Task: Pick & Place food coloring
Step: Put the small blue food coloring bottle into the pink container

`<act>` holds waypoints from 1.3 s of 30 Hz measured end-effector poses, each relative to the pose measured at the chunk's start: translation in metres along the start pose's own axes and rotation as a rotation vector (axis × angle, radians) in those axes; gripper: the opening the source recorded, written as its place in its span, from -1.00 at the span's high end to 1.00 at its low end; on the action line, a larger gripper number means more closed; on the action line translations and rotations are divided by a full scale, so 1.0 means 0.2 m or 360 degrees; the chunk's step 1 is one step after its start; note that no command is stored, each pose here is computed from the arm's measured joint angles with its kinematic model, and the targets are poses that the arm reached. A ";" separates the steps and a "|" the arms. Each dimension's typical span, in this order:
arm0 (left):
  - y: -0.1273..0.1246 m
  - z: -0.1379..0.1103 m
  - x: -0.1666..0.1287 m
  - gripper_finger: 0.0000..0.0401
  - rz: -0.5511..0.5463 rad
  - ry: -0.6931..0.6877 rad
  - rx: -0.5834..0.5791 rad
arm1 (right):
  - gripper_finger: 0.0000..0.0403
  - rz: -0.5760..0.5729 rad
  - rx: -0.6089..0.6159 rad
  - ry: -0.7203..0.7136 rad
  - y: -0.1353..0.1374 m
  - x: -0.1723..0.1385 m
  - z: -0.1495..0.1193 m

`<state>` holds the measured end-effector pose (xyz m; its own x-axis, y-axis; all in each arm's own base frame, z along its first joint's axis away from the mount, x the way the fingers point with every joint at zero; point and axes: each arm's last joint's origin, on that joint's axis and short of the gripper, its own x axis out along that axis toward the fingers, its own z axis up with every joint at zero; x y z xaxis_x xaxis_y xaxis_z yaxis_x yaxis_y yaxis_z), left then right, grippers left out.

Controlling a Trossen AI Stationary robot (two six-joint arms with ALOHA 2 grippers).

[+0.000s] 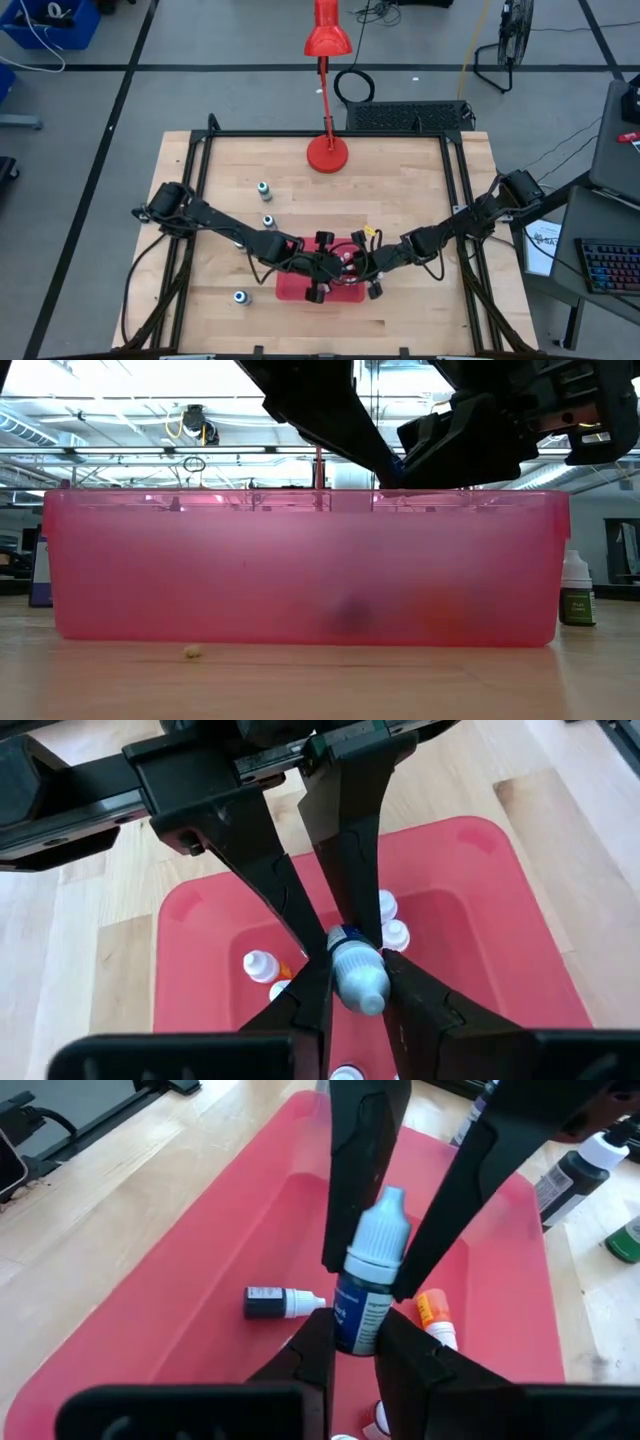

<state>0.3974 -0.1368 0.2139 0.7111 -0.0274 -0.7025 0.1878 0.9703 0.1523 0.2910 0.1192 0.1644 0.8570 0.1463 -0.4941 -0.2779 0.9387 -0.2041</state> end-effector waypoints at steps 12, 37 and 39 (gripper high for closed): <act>-0.09 -0.15 -0.32 0.67 0.0221 0.0565 -0.0184 | 0.39 0.0009 -0.0004 -0.0001 0.01 0.00 0.00; 0.20 -0.53 -0.09 0.67 -0.0153 0.0877 -0.0766 | 0.41 0.0026 -0.0002 -0.0082 0.03 -0.01 0.03; 0.21 -0.53 -0.09 0.60 -0.0146 0.0868 -0.0776 | 0.42 0.0026 -0.0002 -0.0082 0.03 -0.01 0.03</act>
<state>0.3211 -0.0708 0.1595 0.2450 -0.1133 -0.9629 -0.1828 0.9699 -0.1606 0.2903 0.1266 0.1685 0.8737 0.1773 -0.4530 -0.2923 0.9357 -0.1977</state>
